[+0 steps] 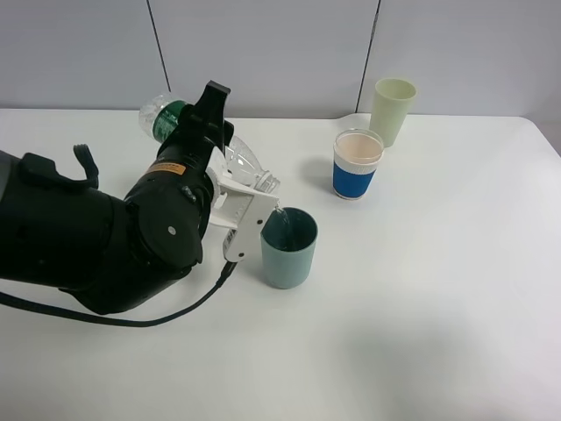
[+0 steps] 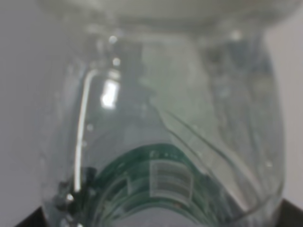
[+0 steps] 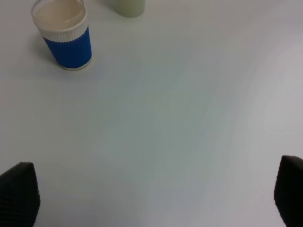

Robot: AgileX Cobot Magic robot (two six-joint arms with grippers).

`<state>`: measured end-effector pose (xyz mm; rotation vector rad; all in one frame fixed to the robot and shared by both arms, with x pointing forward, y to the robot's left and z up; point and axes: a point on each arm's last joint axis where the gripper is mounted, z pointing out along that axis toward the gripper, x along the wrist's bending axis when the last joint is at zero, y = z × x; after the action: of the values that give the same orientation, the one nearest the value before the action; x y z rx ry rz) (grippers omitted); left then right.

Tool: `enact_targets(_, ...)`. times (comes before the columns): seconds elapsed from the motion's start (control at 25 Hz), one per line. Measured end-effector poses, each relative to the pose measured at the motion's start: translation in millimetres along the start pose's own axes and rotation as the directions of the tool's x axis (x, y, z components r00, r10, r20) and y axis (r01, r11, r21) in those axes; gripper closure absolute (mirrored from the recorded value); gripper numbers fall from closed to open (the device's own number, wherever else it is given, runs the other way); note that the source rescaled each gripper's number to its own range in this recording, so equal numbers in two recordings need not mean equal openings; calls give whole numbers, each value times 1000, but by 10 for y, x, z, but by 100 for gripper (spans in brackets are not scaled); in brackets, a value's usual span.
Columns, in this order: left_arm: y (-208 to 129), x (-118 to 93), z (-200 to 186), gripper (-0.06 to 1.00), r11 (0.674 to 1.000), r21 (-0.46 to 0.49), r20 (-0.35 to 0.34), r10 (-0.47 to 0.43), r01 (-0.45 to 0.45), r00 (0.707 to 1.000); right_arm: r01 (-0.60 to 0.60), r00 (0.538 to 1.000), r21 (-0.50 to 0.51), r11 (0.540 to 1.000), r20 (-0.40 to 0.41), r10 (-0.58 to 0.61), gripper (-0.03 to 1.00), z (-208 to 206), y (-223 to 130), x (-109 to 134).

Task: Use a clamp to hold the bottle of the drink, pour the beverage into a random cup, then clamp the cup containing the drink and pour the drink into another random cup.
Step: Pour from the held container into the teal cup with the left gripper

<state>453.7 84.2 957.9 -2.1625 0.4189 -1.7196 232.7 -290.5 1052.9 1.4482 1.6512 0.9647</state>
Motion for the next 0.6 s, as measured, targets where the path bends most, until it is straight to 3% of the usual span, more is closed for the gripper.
enact_targets(0.6, 19, 41, 0, 89, 997, -18, -47, 75, -76, 996, 0, 1000, 0, 1000, 0, 0, -3, 0, 0, 0)
